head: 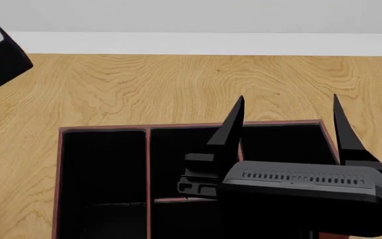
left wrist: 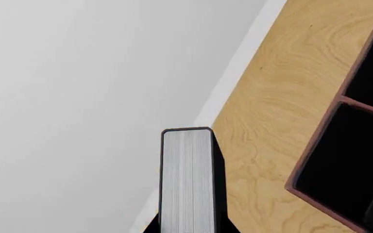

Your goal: Pick up the book and place it in the back compartment of the caddy.

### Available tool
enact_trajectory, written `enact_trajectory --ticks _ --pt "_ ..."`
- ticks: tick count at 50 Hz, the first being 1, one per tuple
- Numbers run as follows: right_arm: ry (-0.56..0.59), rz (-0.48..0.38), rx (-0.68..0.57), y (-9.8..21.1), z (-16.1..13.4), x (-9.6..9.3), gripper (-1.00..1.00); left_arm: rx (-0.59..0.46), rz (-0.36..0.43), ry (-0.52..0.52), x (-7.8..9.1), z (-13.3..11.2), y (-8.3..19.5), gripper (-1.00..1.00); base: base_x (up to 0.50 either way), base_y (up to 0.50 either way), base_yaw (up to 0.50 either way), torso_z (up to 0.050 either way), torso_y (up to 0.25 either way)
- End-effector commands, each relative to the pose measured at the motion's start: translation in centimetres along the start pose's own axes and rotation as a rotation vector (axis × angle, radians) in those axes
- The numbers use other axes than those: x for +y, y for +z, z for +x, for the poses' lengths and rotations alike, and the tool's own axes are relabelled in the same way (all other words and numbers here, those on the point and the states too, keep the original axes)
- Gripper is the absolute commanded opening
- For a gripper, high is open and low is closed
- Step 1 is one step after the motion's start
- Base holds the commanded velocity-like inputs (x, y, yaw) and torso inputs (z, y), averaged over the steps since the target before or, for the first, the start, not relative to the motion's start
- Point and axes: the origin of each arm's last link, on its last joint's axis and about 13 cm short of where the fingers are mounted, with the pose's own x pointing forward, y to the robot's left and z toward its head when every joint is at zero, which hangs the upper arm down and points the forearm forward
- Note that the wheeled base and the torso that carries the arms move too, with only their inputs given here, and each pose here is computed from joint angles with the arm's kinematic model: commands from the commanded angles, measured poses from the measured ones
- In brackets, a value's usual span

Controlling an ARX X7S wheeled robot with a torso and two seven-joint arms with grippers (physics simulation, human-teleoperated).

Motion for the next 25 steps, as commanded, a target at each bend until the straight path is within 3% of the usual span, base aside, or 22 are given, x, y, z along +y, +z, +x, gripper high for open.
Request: enact_trajectory --ticks 1,7,9,13,17,25 --pt "-0.007 0.001 -0.001 0.0 -0.1 -0.2 1.0 0.04 -0.006 0.061 2.2 -0.5 3.5 -1.0 0.0 0.0 0.0 0.0 0.0" --pt "-0.008 0.003 0.002 -0.1 0.0 -0.1 1.0 0.06 -0.084 -0.032 2.4 -0.7 5.4 -1.0 0.0 0.0 0.0 0.0 0.002" --pt "-0.007 0.005 0.004 -0.1 0.0 -0.1 1.0 0.02 -0.068 -0.031 2.5 -0.9 6.0 -1.0 0.0 0.0 0.0 0.0 0.005" --pt "-0.005 0.007 0.006 -0.2 0.1 -0.1 1.0 0.036 -0.044 -0.089 2.4 -1.1 6.6 -1.0 0.0 0.0 0.0 0.0 0.0" --pt "-0.01 0.009 0.005 -0.2 0.0 -0.2 1.0 0.026 -0.066 -0.162 2.5 -1.5 7.6 -1.0 0.0 0.0 0.0 0.0 0.003" --pt "-0.026 0.012 -0.004 0.0 -0.3 -0.6 1.0 -0.01 -0.018 -0.2 2.0 -1.0 8.8 -1.0 0.0 0.0 0.0 0.0 0.001"
